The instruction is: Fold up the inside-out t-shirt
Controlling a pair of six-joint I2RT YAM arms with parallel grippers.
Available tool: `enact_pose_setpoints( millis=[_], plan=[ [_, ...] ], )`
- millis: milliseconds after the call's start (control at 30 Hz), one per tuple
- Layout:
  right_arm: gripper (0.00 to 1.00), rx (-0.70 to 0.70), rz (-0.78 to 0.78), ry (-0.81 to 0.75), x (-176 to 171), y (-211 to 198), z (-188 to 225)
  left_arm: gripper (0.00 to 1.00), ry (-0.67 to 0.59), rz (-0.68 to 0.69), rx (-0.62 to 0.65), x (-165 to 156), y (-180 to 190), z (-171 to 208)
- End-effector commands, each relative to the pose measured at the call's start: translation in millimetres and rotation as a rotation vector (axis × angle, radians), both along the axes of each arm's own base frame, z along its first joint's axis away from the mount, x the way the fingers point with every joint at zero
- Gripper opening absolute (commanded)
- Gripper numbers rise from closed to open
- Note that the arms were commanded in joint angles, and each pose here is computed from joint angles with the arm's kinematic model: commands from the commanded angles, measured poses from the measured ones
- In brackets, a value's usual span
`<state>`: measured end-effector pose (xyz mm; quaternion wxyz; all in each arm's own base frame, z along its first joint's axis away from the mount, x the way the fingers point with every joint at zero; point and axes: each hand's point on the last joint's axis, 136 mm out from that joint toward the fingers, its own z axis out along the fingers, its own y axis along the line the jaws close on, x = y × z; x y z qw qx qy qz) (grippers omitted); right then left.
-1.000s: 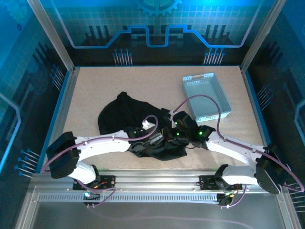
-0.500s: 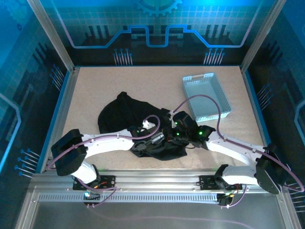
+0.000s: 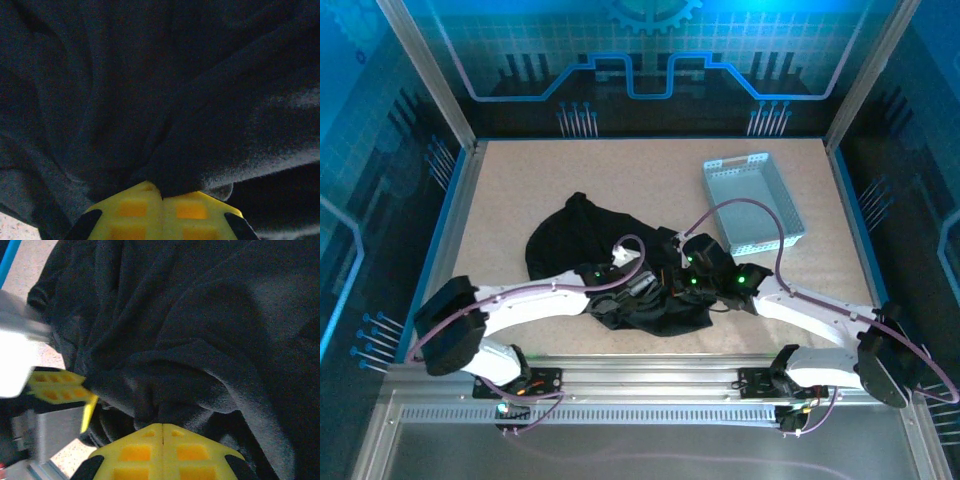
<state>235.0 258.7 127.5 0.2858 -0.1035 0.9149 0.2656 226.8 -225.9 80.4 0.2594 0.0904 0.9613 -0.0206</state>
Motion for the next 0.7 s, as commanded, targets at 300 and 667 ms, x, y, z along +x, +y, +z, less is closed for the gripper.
enact_pose_setpoints(
  millis=[300, 667],
  plan=[
    [0.00, -0.073, -0.116, 0.073, 24, -21, -24, 0.00, -0.158, -0.099, -0.376, -15, -8, 67],
    [0.22, -0.148, -0.006, -0.047, 19, -13, -3, 0.00, -0.085, -0.049, -0.693, -15, 1, 67]
  ],
)
